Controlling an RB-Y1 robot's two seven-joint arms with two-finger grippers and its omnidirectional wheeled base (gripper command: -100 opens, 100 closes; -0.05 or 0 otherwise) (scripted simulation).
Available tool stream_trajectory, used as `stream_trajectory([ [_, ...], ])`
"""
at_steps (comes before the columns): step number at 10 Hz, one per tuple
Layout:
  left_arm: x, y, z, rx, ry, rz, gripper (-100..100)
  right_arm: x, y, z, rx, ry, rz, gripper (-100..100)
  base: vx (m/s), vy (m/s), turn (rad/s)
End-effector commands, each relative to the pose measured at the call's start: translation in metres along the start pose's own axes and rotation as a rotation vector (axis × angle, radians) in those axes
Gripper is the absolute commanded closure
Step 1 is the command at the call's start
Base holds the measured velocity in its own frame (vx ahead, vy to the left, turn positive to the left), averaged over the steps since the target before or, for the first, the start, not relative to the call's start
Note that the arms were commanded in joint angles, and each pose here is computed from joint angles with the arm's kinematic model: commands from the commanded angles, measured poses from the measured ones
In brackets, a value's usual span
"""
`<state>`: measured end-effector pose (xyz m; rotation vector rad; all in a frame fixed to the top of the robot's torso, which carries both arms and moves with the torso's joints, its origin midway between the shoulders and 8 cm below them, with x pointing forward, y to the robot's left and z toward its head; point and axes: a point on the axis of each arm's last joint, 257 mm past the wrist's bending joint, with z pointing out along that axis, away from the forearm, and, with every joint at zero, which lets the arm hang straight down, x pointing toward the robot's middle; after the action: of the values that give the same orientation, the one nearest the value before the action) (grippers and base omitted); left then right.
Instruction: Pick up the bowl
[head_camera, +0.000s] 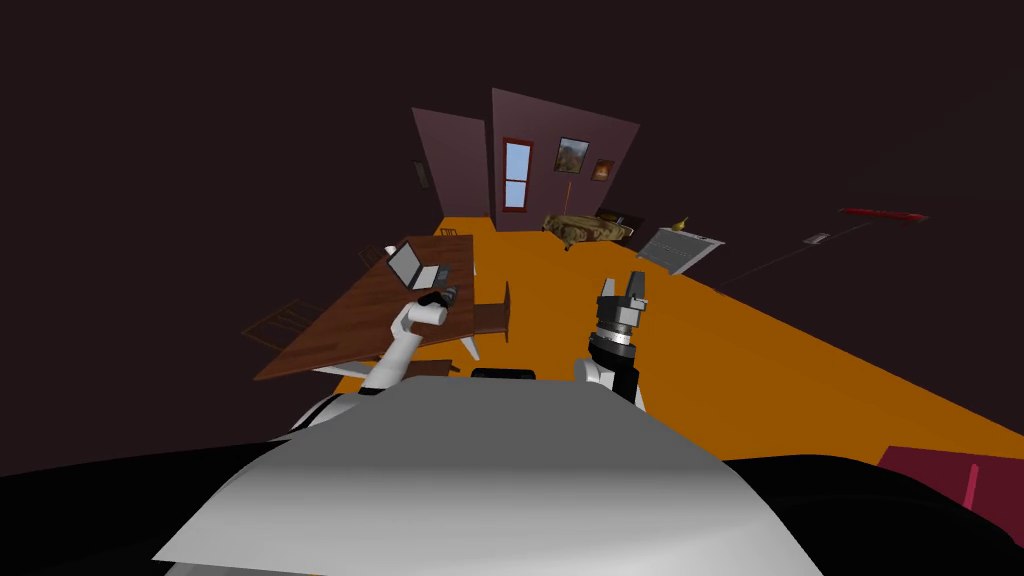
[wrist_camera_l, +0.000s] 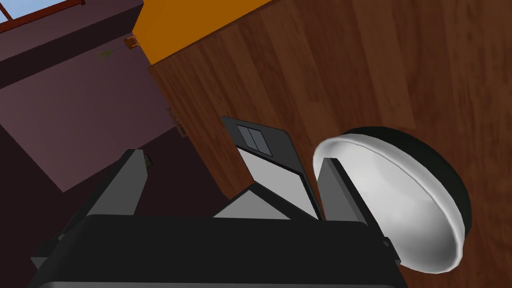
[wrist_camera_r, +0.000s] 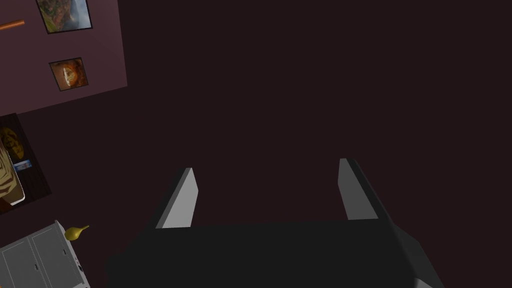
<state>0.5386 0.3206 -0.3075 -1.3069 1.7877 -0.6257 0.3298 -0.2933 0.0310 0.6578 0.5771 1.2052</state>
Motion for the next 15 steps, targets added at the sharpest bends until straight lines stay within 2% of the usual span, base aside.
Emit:
stream_trajectory([
  [1,-0.002,0.014,0.002,-0.053,0.003,-0.012,-100,0.0,0.0,0.0,0.0,0.0,0.0,0,-0.004,0.052,-0.035],
  [2,-0.009,0.024,0.006,-0.097,-0.001,-0.036,-100,0.0,0.0,0.0,0.0,0.0,0.0,0,-0.011,0.065,-0.036],
  [7,-0.016,0.057,0.01,-0.232,0.002,-0.09,-100,0.0,0.0,0.0,0.0,0.0,0.0,0,-0.004,0.059,-0.037],
  [8,-0.02,0.068,0.011,-0.274,0.001,-0.119,-100,0.0,0.0,0.0,0.0,0.0,0.0,0,-0.012,0.062,-0.047],
  [9,-0.019,0.071,0.01,-0.288,0.003,-0.119,-100,0.0,0.0,0.0,0.0,0.0,0.0,0,-0.008,0.059,-0.027],
  [10,-0.022,0.082,0.01,-0.333,0.004,-0.147,-100,0.0,0.0,0.0,0.0,0.0,0.0,0,-0.009,0.064,-0.043],
  [11,-0.021,0.084,0.009,-0.342,0.005,-0.148,-100,0.0,0.0,0.0,0.0,0.0,0.0,0,-0.005,0.056,-0.027],
  [12,-0.023,0.095,0.009,-0.389,0.007,-0.175,-100,0.0,0.0,0.0,0.0,0.0,0.0,0,-0.007,0.06,-0.044],
  [13,-0.023,0.097,0.008,-0.394,0.008,-0.175,-100,0.0,0.0,0.0,0.0,0.0,0.0,0,0.001,0.059,-0.022],
  [15,-0.024,0.117,0.005,-0.481,0.014,-0.227,-100,0.0,0.0,0.0,0.0,0.0,0.0,0,0.0,0.071,-0.054],
])
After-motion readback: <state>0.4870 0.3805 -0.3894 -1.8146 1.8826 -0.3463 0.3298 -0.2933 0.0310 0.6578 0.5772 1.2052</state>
